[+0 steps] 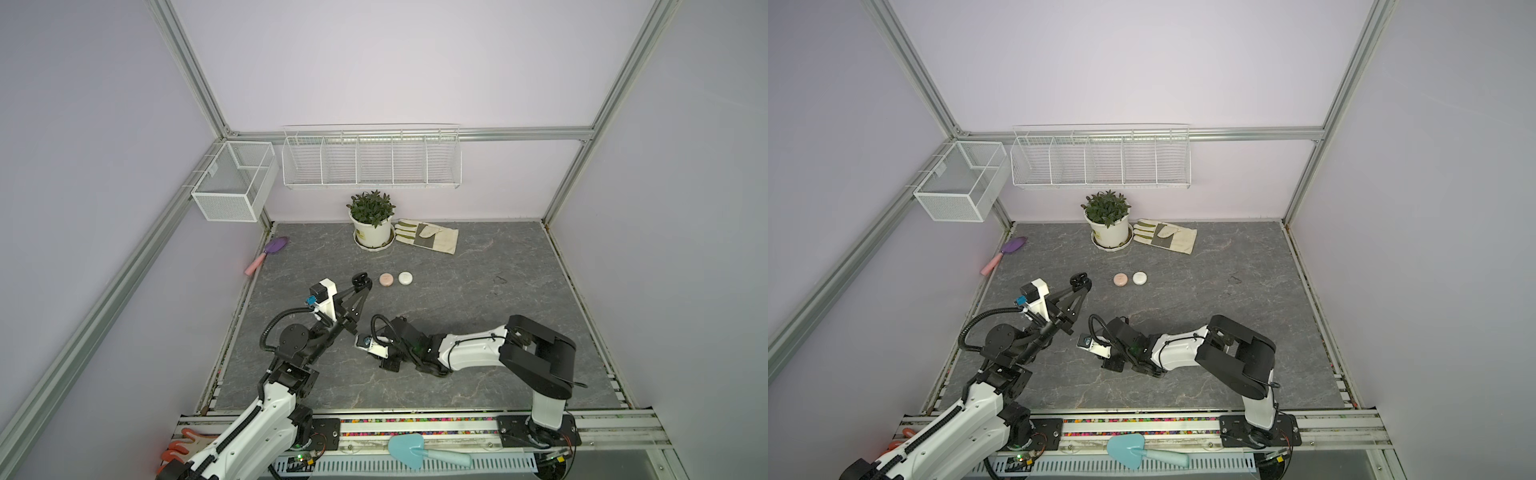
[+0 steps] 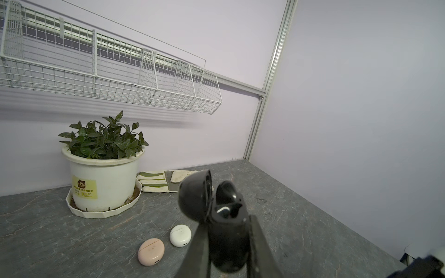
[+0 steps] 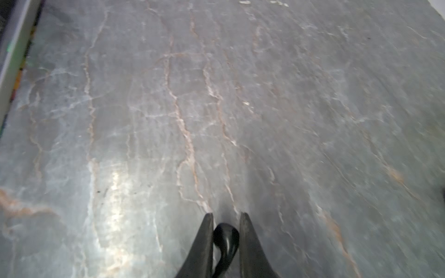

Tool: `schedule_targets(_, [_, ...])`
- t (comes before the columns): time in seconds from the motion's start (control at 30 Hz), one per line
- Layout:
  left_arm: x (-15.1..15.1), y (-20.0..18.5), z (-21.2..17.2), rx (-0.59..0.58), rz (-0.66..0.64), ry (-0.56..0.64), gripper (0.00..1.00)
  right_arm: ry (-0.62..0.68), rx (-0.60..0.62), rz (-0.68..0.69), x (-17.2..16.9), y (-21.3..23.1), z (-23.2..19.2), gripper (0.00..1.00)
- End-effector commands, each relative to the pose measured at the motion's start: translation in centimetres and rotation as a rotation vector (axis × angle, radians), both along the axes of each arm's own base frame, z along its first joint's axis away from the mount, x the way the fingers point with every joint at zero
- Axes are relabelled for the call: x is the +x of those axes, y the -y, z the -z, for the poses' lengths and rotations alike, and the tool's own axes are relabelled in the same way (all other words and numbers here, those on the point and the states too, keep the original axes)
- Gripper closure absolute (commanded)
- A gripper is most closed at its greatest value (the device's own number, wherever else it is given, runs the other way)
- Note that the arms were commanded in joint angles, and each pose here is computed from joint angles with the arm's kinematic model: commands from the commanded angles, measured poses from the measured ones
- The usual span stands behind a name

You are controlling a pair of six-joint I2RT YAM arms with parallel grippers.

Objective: Insert the wireless bluetooth earbuds into the charging case

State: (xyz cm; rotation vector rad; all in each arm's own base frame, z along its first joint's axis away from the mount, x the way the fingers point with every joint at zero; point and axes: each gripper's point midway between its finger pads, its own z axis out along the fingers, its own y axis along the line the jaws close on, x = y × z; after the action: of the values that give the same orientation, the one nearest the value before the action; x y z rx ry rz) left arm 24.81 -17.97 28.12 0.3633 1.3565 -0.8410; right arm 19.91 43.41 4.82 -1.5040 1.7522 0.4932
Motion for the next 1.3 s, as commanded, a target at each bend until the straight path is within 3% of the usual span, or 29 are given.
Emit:
schedule_targets(0.0, [-0.2,-0.1,-0.5,-0.017,0.008,0.017,1.00,-0.024,-0.029,0.220,2.3,3.0,0.0,0.82])
schedule_targets(0.17, [-0.3,0.1,-0.6,-0.022,0.021,0.014,1.00,-0.074,-0.084,0.468,4.0,6.8,0.7,0.83])
schedule_targets(0.3, [-0.4,0.0,-0.6,-0.020,0.021,0.014,1.00,-0.125,-0.148,0.746,5.2,10.6,0.4,0.84])
schedule_targets(0.37, [-0.5,-0.1,-0.6,-0.018,0.017,0.015,1.00,-0.179,-0.194,0.812,5.0,11.8,1.0,0.84])
schedule_targets(0.6, [-0.5,-0.1,-0.5,-0.015,0.015,0.019,1.00,-0.373,-0.244,0.881,3.5,12.2,3.0,0.77])
schedule_targets(1.0, [-0.6,-0.2,-0.5,-0.009,0.010,0.022,1.00,-0.453,-0.307,0.909,2.3,12.6,4.3,0.72])
schedule_targets(1.1, [-0.6,-0.2,-0.5,-0.011,0.012,0.021,1.00,-0.460,-0.318,0.915,2.3,12.6,3.9,0.66])
schedule_targets(1.27, [-0.7,0.0,-0.5,-0.025,0.029,-0.005,1.00,-0.494,-0.306,0.949,2.6,12.6,0.6,0.48])
